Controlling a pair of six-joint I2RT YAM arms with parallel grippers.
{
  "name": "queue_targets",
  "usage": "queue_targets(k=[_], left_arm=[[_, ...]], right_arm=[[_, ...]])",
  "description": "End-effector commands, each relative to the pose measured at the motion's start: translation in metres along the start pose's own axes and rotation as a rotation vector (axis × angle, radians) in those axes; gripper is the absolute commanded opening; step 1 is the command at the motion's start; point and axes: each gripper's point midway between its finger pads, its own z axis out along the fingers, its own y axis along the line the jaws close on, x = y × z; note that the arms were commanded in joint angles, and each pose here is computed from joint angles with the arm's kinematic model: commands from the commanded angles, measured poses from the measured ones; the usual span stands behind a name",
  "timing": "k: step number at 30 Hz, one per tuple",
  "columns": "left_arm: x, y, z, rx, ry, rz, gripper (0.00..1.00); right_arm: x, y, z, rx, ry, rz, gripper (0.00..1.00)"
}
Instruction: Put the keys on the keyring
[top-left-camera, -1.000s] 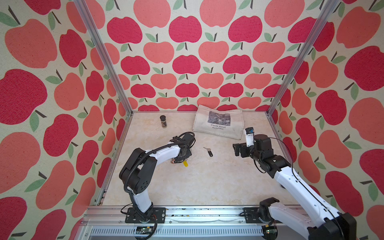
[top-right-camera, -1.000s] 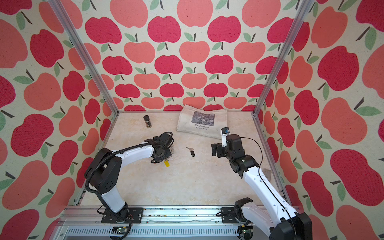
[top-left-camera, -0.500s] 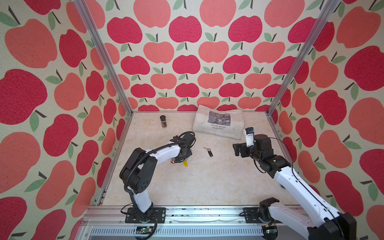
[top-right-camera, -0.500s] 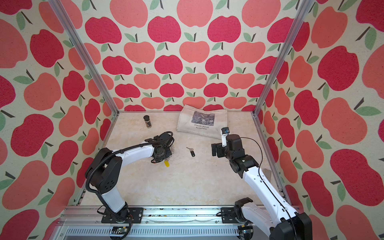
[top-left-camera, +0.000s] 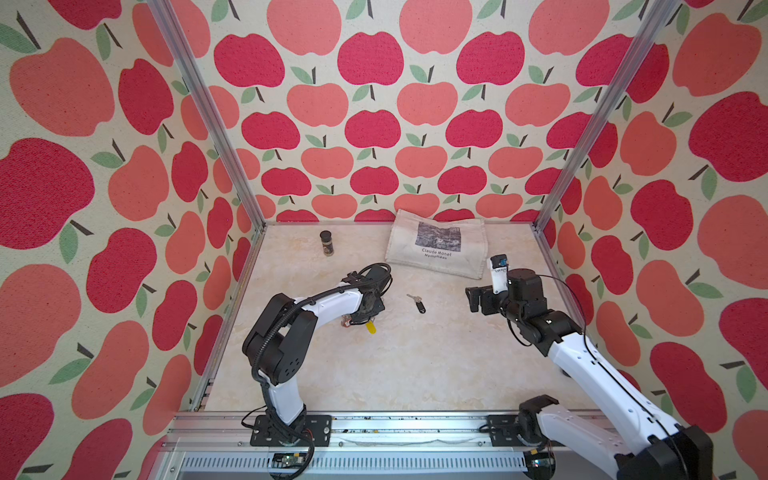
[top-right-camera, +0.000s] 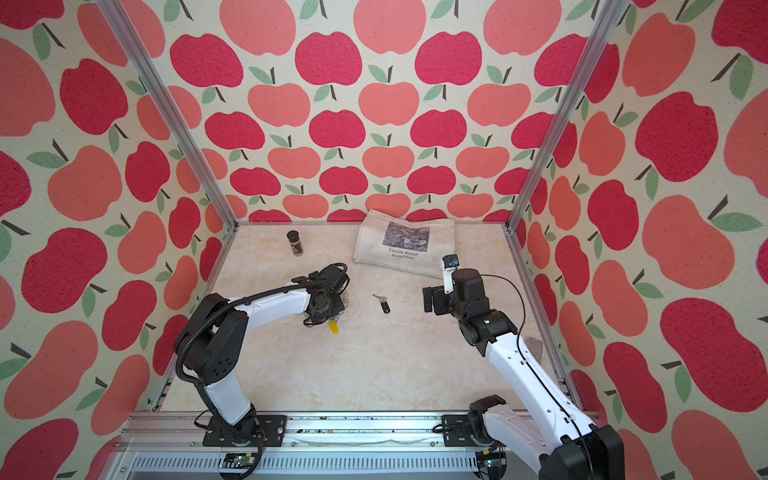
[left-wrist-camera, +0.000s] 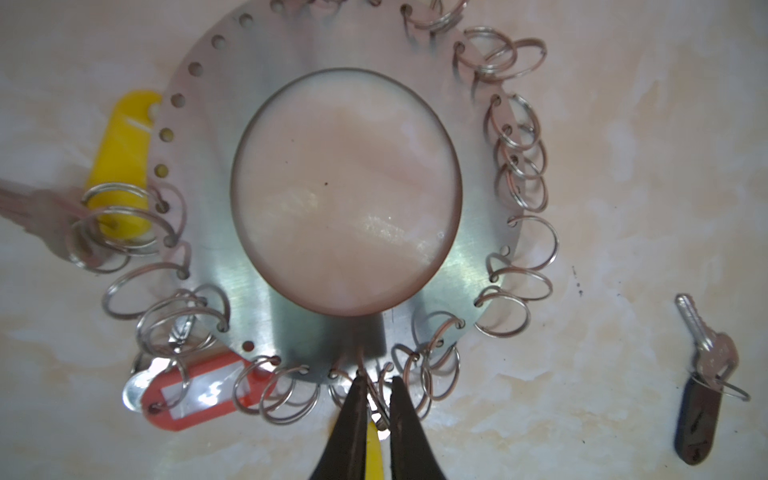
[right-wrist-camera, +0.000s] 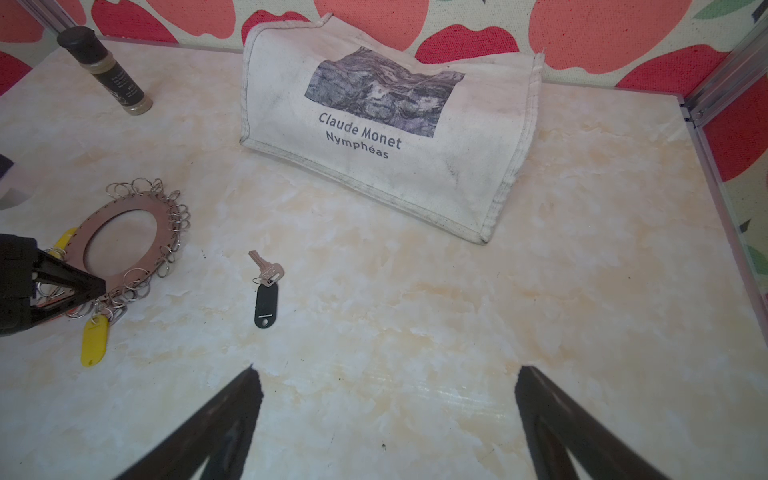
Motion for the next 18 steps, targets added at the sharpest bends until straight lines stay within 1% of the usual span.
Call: queue_targets(k=[1,5,10,14,18], left_arm=[[-0.004,-0.006,-0.001,0.008,-0.006,0.018,0.12],[-0.006,-0.008,-0.002,0.011,-0.010,0.019,0.08],[-0.006,-0.009,-0.004,0.014,-0.010,0.020,0.00],[-0.009,-0.010,-0.015,0.033,-0.021,0.018,0.00],[-0.016,-0.014,-0.036,0.076,-0.050,0.016,0.00]], right_arm=[[-0.001,-0.001,-0.001,0.010,-0.005,-0.020,0.99],[-0.001,-0.001,-0.001,0.011,-0.004,-0.021,0.99],[-0.001,-0.001,-0.002,0.013,-0.008,-0.023,0.99],[-0.001,0.001,-0.002,0.002,-0.009,-0.017,0.99],[-0.006,0.006,-0.003,-0.030,-0.027,-0.008,0.99]])
